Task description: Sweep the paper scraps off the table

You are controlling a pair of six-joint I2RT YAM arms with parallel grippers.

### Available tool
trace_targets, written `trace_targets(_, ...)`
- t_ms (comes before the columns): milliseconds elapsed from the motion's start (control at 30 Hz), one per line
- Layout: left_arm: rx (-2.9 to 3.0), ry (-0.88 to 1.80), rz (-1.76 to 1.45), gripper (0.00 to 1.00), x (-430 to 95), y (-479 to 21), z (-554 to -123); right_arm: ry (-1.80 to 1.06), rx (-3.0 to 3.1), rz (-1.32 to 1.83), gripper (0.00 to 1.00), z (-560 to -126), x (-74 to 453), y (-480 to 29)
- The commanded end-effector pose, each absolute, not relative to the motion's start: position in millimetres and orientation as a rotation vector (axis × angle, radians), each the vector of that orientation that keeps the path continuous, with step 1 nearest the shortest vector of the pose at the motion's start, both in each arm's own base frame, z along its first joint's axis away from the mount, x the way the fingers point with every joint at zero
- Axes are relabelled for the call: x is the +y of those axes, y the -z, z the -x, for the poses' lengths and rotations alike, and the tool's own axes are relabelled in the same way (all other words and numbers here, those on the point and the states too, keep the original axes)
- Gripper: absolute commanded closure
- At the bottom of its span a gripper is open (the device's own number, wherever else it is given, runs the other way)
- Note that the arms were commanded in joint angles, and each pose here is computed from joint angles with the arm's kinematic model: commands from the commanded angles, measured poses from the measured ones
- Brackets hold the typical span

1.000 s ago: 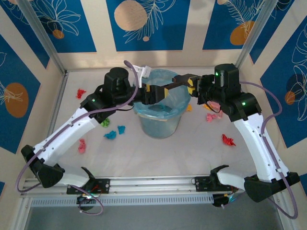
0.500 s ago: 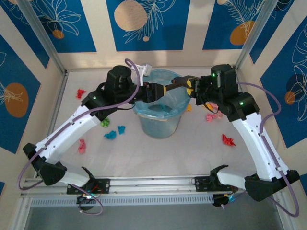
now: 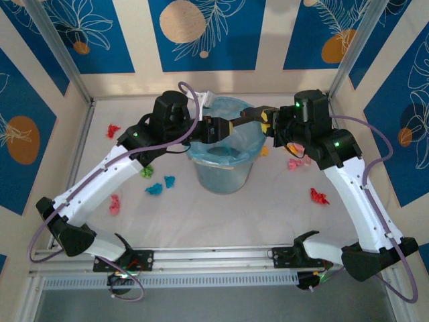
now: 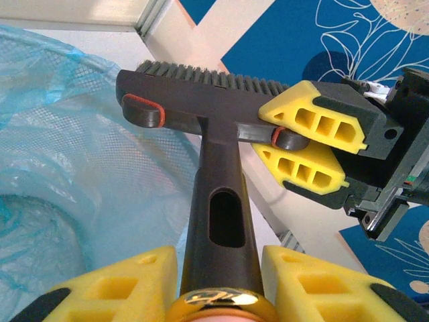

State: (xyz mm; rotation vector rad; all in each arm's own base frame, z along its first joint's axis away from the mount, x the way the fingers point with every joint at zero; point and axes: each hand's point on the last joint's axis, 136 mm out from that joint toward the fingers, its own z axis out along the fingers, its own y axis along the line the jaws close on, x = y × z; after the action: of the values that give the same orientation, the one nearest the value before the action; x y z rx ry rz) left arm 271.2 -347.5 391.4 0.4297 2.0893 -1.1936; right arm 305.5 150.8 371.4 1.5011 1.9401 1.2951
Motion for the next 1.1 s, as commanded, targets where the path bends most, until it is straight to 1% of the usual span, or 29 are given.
trace_targets(0,2.041,1.215,-0.463,0.7,-350.8,-410.3,-265.5,-1.304,1.911,-1.516,1.0,-307.3,148.9,-378.8)
trace_targets(67,2.04,1.214,-0.463,0.82,-350.7,-410.7,-266.0,-1.307,1.907,-1.514,1.0,-307.5,148.6,-380.1)
trace_targets(133,2.039,1.212,-0.463,0.97,-351.0,-411.4,-266.7,-1.305,1.908,-1.509,1.0,-307.4,148.6,-381.1)
trace_targets(167,2.035,1.212,-0.465,1.0,-351.2,-412.6,-266.8,-1.303,1.907,-1.504,1.0,-307.8,148.1,-381.7)
trace_targets(300,2.024,1.203,-0.466,1.0,-350.0,-416.0,-267.6,-1.307,1.915,-1.458,1.0,-308.2,149.6,-385.5)
trace_targets(333,2.022,1.196,-0.464,1.0,-349.1,-416.7,-267.9,-1.308,1.92,-1.441,0.92,-307.9,149.6,-386.5)
trace_targets(367,2.011,1.188,-0.462,1.0,-347.4,-419.6,-268.4,-1.31,1.93,-1.426,0.8,-307.4,150.4,-387.1)
trace_targets(400,2.004,1.18,-0.457,1.0,-345.7,-421.8,-268.7,-1.317,1.939,-1.402,0.65,-306.8,151.2,-388.7)
trace_targets(467,1.976,1.16,-0.44,1.0,-340.9,-428.5,-270.6,-1.327,1.959,-1.356,0.58,-306.4,153.5,-389.7)
trace_targets(533,1.928,1.157,-0.428,1.0,-336.8,-438.9,-270.8,-1.335,1.965,-1.302,0.45,-305.2,154.7,-392.8)
trace_targets(633,1.852,1.128,-0.404,1.0,-326.9,-456.1,-272.7,-1.352,1.972,-1.18,0.36,-303.8,157.1,-401.7)
trace_targets(700,1.8,1.091,-0.398,1.0,-318.8,-469.3,-273.8,-1.358,1.983,-1.094,0.31,-301.6,158.5,-408.3)
trace_targets(800,1.731,1.025,-0.386,1.0,-305.3,-490.0,-276.4,-1.347,1.986,-0.964,0.29,-294.8,157.1,-420.0)
trace_targets(933,1.652,0.927,-0.343,1.0,-282.1,-515.3,-279.9,-1.229,1.995,-0.885,0.29,-274.3,139.1,-424.6)
trace_targets(1067,1.584,0.845,-0.284,1.0,-258.6,-534.3,-281.7,-1.07,1.998,-0.874,0.3,-251.7,111.7,-414.9)
